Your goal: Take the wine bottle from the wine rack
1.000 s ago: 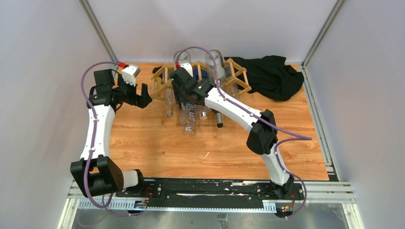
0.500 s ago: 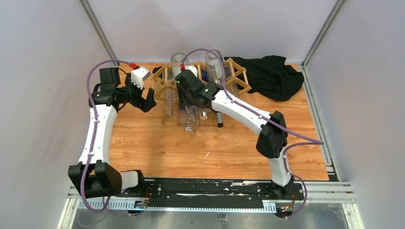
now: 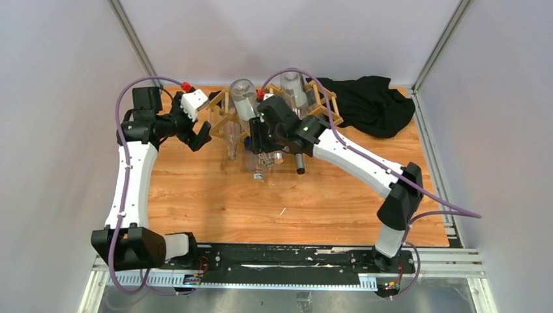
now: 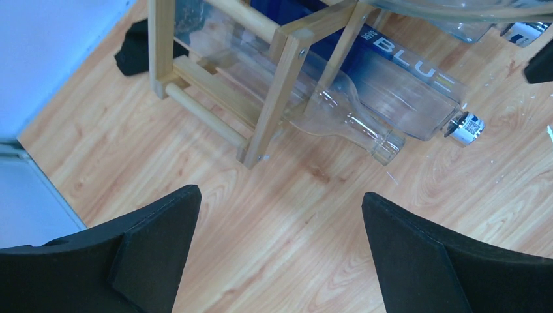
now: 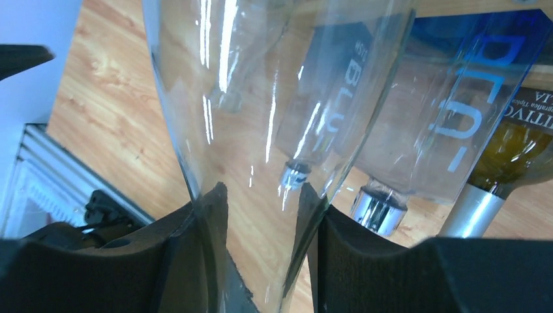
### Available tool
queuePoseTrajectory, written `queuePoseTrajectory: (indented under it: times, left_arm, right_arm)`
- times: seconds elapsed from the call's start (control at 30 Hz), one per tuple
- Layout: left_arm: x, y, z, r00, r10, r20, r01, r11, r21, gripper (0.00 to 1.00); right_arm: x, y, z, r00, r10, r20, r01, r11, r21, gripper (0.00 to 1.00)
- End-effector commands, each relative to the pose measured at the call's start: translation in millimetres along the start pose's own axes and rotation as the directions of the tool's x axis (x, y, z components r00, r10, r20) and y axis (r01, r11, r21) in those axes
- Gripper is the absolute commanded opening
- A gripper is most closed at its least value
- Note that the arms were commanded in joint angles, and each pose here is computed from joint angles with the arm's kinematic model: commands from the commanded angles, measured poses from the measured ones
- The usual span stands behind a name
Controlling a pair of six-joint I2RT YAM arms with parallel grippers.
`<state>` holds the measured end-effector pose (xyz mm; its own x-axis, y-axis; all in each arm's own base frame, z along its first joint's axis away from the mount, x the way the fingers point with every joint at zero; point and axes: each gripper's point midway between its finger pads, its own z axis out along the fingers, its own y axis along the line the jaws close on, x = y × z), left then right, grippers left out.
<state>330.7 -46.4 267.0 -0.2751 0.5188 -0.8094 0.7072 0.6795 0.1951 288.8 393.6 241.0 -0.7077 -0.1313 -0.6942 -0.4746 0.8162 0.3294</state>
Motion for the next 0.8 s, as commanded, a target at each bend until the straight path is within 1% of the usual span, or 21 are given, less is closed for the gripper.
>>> queuePoseTrajectory:
  times: [0.0,0.07,0.17,0.3,0.43,0.5,0.6,0.77]
  left_arm:
    - [-26.4,-6.6,-8.6,0.988,0.132,0.073,-0.134,0.991,0.023,1.00]
    - [-34.0,-8.0,-11.4,0.979,0.182,0.089,-0.184,0.983,0.017,1.00]
    - [-46.7,-10.2,-15.8,0.961,0.252,0.114,-0.255,0.967,0.008,1.00]
    - [-63.0,-7.2,-20.1,0.913,0.388,0.127,-0.386,0.922,-0.040,0.99]
    - [-86.8,-17.0,-26.3,0.831,0.530,0.168,-0.523,0.848,-0.087,0.98]
    - [-90.8,-22.4,-31.1,0.778,0.604,0.173,-0.595,0.797,-0.104,0.98]
    - [-88.5,-33.5,-34.7,0.697,0.693,0.186,-0.685,0.720,-0.112,0.98]
    - [-76.7,-51.6,-33.2,0.586,0.785,0.200,-0.784,0.612,-0.107,1.00]
  right_arm:
    - [-74.5,45.6,-72.9,0.961,0.046,0.274,0.014,0.977,-0.213,0.00]
    - [-71.3,48.9,-84.3,0.964,0.043,0.263,0.024,0.970,-0.244,0.00]
    - [-65.1,48.6,-96.4,0.970,0.027,0.240,0.036,0.967,-0.253,0.00]
    - [-48.8,46.9,-102.6,0.985,-0.007,0.175,0.053,0.964,-0.262,0.00]
    - [-29.8,46.2,-104.8,0.993,-0.050,0.106,0.078,0.957,-0.280,0.00]
    - [-23.5,48.2,-109.4,0.994,-0.069,0.086,0.092,0.949,-0.302,0.00]
    - [-16.2,52.5,-115.3,0.993,-0.097,0.065,0.113,0.935,-0.336,0.00]
    - [-1.4,63.0,-123.7,0.987,-0.158,0.024,0.155,0.909,-0.387,0.00]
